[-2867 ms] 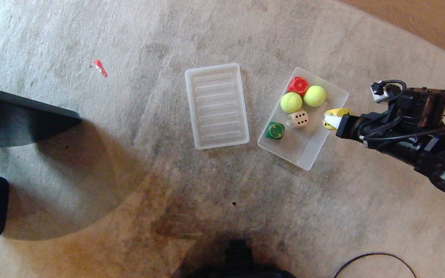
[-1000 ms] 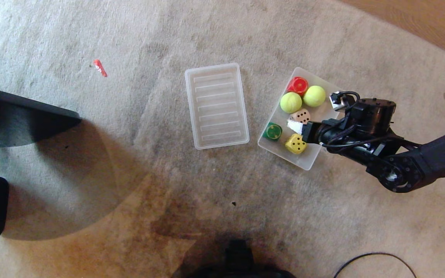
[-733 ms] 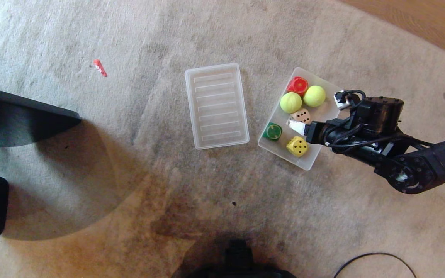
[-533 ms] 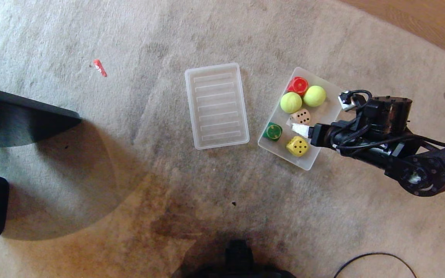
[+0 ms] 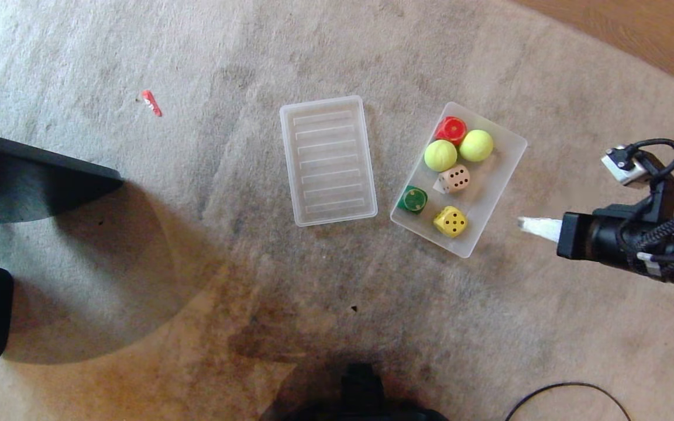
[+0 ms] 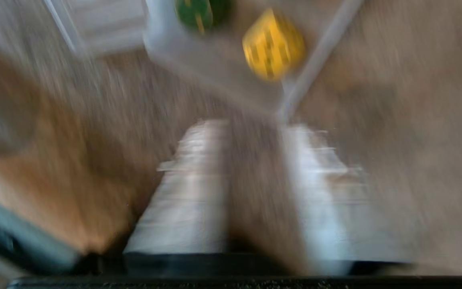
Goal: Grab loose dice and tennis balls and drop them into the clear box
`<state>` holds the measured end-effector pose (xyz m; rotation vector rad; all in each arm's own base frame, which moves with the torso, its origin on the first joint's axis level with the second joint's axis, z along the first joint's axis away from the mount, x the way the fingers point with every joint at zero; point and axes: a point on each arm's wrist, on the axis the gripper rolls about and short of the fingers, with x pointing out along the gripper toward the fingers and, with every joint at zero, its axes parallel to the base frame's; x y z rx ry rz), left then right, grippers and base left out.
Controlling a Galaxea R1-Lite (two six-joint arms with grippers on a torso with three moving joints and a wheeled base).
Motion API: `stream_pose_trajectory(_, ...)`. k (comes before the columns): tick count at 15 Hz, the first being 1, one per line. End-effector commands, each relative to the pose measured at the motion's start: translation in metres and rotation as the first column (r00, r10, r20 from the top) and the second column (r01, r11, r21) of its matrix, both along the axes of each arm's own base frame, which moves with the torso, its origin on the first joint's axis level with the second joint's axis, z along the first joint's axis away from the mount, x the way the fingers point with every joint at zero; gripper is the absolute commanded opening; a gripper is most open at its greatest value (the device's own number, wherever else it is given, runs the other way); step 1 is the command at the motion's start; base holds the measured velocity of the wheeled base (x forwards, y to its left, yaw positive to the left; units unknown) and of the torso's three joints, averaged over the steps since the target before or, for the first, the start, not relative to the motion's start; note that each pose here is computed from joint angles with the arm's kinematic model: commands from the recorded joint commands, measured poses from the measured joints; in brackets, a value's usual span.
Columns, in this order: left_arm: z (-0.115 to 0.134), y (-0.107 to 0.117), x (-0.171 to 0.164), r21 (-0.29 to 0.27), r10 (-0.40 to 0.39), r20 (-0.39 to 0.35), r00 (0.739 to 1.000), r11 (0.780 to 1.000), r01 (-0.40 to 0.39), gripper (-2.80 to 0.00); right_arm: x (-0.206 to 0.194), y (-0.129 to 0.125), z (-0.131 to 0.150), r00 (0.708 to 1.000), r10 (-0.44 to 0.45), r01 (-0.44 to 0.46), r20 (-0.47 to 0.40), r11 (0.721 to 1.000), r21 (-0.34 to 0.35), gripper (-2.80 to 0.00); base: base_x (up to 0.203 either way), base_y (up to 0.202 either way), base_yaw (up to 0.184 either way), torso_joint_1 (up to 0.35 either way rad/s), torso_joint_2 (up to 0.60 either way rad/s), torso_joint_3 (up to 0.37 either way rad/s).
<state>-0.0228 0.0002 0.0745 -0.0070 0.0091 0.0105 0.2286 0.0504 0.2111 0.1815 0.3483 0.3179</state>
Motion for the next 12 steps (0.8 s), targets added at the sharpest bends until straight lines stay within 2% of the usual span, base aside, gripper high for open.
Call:
stream_pose_trajectory(1, 0.000, 0.000, 0.000, -0.001, 0.000, 0.000, 1.000, 1.000, 0.000, -2.80, -0.044, -0.013, 0.012, 0.999, -0.008, 0.009, 0.032, 1.000, -0.022, -2.80, 0.000, 0.000, 0.000, 0.000, 0.00, 0.000)
stream_pose_trajectory(4, 0.000, 0.000, 0.000, 0.001, 0.000, 0.000, 1.000, 1.000, 0.000, -2.80, -0.081, -0.025, -0.001, 1.000, -0.027, 0.027, -0.008, 0.997, -0.075, -2.80, 0.000, 0.000, 0.000, 0.000, 0.00, 0.000)
stream_pose_trajectory(8, 0.000, 0.000, 0.000, -0.001, 0.000, 0.000, 1.000, 1.000, 0.000, -2.80, -0.108, -0.032, -0.019, 0.998, -0.045, 0.040, -0.043, 0.993, -0.108, -2.80, 0.000, 0.000, 0.000, 0.000, 0.00, 0.000)
stream_pose_trajectory(12, 0.000, 0.000, 0.000, -0.001, 0.000, 0.000, 1.000, 1.000, 0.000, -2.80, -0.171, -0.044, -0.041, 0.996, -0.092, 0.090, 0.000, 0.980, -0.175, -2.80, 0.000, 0.000, 0.000, 0.000, 0.00, 0.000)
